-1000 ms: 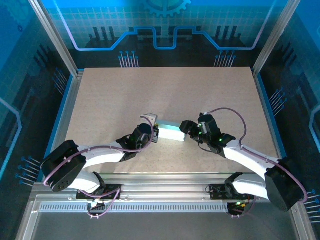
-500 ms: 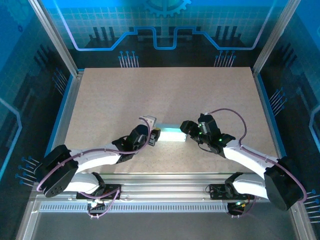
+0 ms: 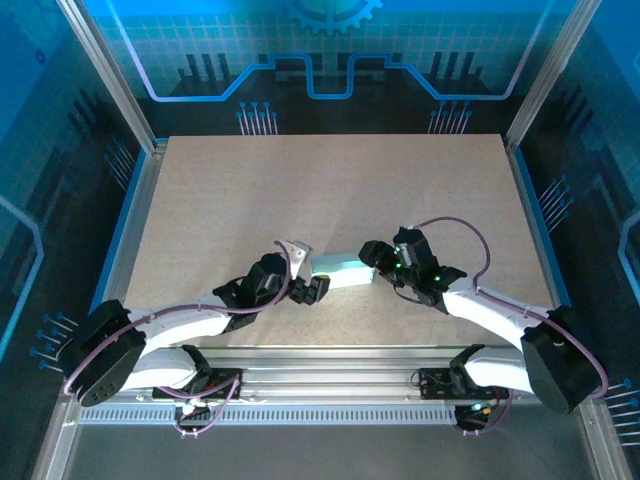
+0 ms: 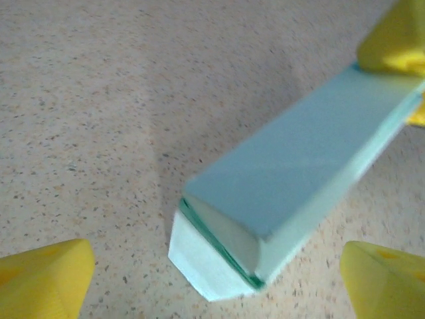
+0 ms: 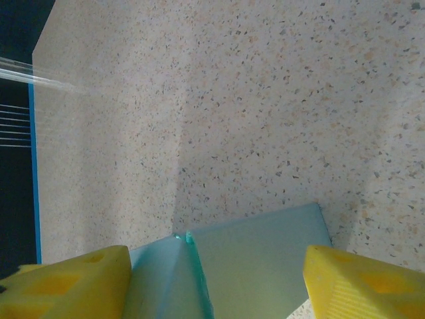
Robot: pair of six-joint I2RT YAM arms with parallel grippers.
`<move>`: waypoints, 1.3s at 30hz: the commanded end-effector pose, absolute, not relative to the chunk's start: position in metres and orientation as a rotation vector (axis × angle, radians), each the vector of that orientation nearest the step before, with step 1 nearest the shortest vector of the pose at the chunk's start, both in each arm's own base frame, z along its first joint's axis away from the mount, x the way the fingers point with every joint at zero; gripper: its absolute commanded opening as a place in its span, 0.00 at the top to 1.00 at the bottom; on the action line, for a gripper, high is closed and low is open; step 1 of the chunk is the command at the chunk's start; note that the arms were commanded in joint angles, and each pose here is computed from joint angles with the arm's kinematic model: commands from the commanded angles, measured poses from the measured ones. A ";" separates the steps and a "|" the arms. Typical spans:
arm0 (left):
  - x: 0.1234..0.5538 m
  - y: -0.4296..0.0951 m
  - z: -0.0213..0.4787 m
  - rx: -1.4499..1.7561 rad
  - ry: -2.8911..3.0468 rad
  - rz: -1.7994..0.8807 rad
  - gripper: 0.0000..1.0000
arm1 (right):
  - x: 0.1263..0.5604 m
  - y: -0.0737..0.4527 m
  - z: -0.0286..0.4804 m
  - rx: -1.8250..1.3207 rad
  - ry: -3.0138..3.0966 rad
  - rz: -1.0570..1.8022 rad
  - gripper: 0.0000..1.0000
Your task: Fold the paper box
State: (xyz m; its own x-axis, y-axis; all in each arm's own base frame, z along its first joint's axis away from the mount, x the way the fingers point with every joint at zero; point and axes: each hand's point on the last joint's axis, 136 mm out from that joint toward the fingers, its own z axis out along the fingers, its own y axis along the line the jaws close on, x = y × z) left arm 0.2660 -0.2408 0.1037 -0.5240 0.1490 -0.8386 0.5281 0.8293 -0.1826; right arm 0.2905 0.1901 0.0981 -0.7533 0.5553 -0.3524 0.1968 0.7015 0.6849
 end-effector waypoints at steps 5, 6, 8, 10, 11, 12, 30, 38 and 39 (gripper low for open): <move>0.250 -0.249 0.119 0.595 2.022 -0.683 0.01 | 0.274 0.176 0.062 0.617 2.486 0.731 0.31; 0.250 -0.249 0.122 0.575 2.020 -0.714 0.01 | 0.274 0.177 0.060 0.616 2.488 0.730 0.31; 0.254 -0.248 0.130 0.486 2.023 -0.789 0.01 | 0.274 0.178 0.060 0.614 2.490 0.734 0.31; 0.261 -0.245 0.137 0.352 2.045 -0.862 0.01 | 0.275 0.179 0.059 0.612 2.491 0.736 0.31; 0.264 -0.244 0.142 0.273 2.062 -0.920 0.01 | 0.275 0.179 0.059 0.609 2.491 0.738 0.31; 0.266 -0.245 0.145 0.222 2.070 -0.961 0.01 | 0.275 0.179 0.060 0.607 2.489 0.741 0.31; 0.289 -0.243 0.127 -0.245 2.255 -1.099 0.33 | 0.276 0.185 0.059 0.583 2.501 0.749 0.31; 0.284 -0.243 0.098 -0.264 2.354 -1.075 0.51 | 0.275 0.184 0.057 0.580 2.506 0.743 0.31; 0.283 -0.239 0.092 -0.277 2.371 -1.050 0.54 | 0.275 0.184 0.057 0.580 2.507 0.740 0.31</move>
